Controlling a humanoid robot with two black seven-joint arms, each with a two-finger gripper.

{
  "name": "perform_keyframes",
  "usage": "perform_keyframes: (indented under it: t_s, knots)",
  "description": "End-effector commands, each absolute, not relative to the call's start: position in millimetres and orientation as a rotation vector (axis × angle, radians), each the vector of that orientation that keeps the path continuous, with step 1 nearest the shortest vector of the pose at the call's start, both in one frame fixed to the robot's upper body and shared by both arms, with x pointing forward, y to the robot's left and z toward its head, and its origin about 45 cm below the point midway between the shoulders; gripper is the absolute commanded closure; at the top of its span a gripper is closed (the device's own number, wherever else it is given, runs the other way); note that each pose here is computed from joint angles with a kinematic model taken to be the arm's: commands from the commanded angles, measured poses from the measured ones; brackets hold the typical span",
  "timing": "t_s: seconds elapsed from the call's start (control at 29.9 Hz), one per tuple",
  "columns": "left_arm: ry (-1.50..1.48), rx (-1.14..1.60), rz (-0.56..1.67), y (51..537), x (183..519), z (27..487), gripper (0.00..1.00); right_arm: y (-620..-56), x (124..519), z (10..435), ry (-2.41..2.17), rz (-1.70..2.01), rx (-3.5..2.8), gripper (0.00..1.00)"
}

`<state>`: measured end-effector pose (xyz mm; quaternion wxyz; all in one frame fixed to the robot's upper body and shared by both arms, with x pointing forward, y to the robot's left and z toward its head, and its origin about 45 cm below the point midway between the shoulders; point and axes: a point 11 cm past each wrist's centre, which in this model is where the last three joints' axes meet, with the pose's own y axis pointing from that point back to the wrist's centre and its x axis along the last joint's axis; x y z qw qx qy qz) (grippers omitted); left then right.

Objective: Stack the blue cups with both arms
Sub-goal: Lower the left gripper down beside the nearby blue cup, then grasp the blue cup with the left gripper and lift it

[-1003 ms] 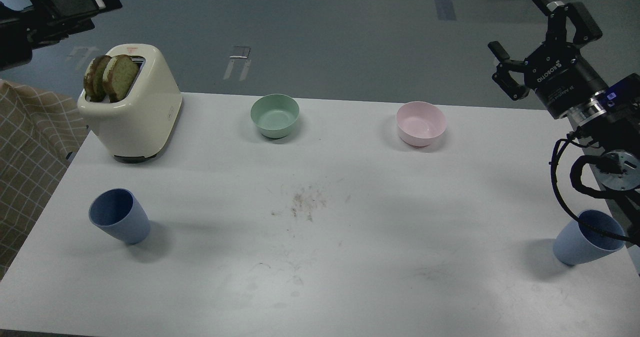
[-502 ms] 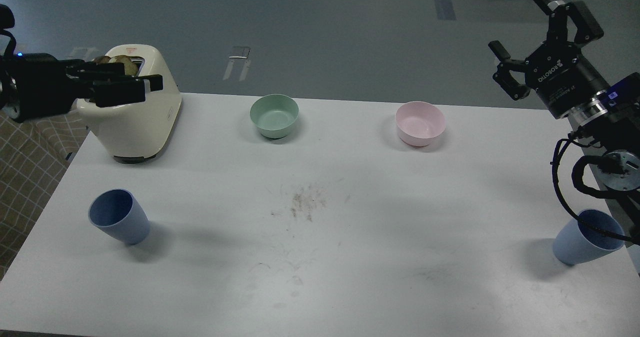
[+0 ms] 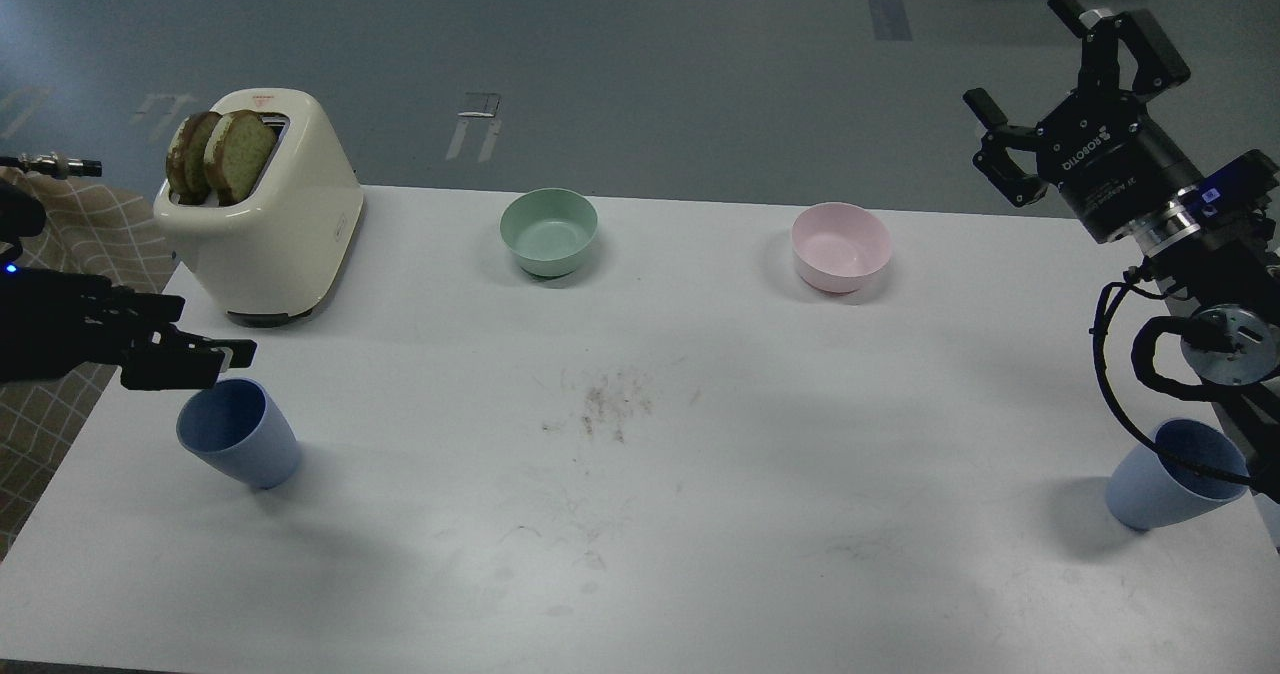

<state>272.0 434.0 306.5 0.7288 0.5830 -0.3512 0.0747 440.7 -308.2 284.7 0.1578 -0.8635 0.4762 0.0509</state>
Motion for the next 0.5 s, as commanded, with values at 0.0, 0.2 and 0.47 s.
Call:
perform_keyframes:
  t_s: [0.0,0.2,0.47]
  knots:
    - [-0.742,1.263,0.187,435,276,296,0.04,-307,440,283,1.362,0.144,-2.477,0.0]
    - [-0.671,1.282,0.203,448,276,275,0.05,-309,440,283,1.365,0.143,-2.474,0.0]
    - [-0.6,1.304,0.21,462,270,253,0.06,-312,439,283,1.374,0.142,-2.476,0.0]
